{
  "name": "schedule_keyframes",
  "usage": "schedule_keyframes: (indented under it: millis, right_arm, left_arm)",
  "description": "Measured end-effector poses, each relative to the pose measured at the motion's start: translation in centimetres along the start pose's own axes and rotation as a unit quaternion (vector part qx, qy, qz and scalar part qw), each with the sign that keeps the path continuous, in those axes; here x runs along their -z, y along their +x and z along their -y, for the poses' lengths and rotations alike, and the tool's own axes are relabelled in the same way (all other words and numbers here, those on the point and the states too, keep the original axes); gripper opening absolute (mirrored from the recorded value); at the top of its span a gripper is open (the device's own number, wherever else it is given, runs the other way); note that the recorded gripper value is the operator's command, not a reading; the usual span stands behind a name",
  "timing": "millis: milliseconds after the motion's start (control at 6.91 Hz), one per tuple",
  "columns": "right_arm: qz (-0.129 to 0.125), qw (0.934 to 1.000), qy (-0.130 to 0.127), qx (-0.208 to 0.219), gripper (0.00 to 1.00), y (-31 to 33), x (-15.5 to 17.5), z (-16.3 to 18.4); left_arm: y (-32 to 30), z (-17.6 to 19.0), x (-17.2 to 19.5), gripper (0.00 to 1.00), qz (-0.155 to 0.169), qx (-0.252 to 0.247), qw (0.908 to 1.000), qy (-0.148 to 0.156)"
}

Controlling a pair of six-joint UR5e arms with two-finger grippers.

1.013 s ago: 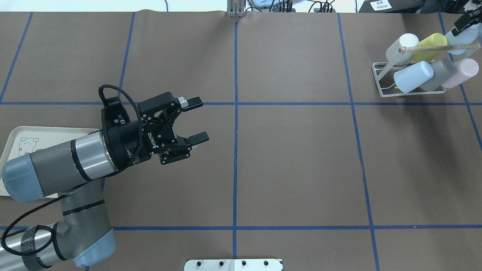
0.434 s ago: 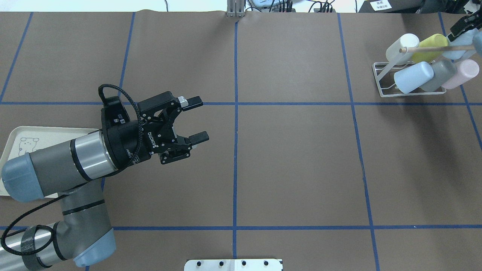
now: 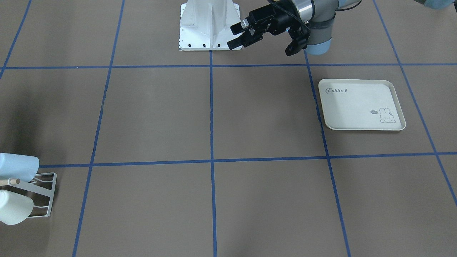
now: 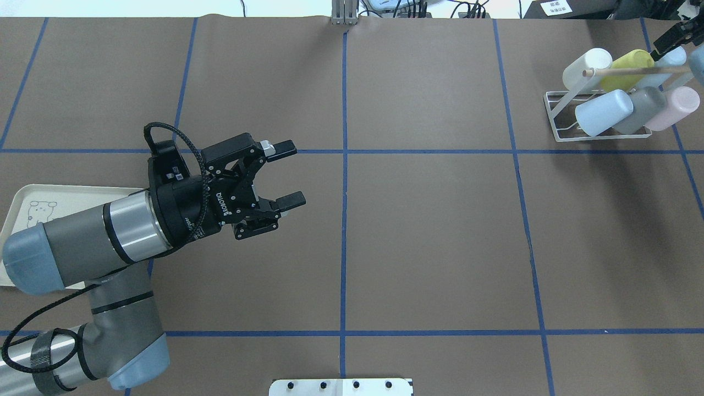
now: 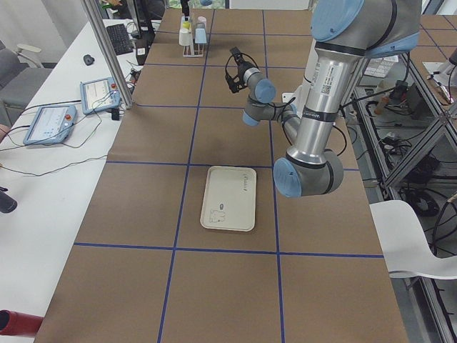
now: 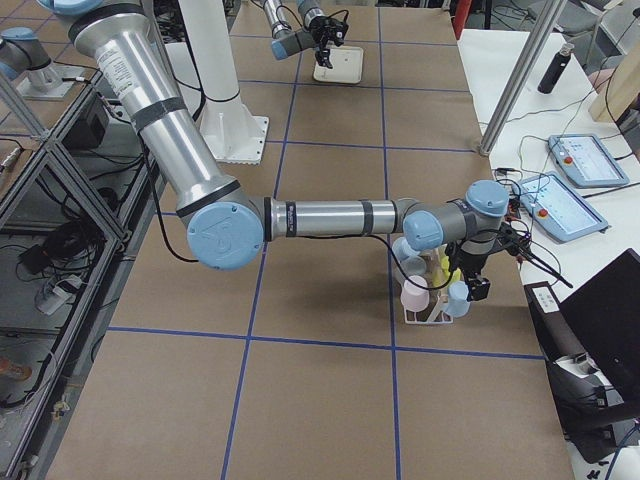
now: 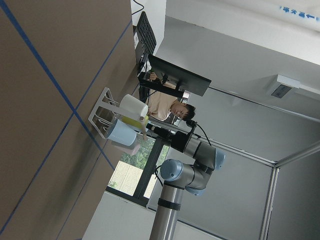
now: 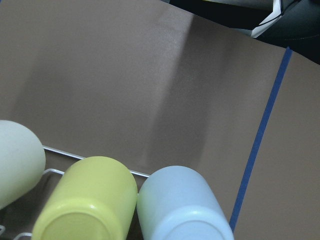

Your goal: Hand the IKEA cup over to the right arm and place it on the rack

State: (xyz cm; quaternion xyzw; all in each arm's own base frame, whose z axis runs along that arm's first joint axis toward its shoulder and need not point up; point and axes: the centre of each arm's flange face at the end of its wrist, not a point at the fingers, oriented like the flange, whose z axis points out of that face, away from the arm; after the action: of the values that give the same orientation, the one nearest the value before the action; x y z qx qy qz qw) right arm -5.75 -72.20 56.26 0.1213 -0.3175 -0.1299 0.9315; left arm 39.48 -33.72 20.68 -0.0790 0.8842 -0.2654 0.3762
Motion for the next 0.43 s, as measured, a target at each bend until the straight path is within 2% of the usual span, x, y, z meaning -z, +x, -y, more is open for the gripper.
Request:
schedule_keyframes:
  millis: [290,434]
  right_arm:
    - [0.002,0.9998,0.017,0.006,1.00,-0.7,1.4,0.4]
    - [0.003,0.9995,0.030,0.009,1.00,-1.3,2.6,0.1]
  left_arm:
    - [0.1,0.2,0.1,1.00,0.002,-0.018,0.9998,0.002]
    - [-0.1,0.7,0.3,1.00,0.015,-0.054,0.9984,0.011]
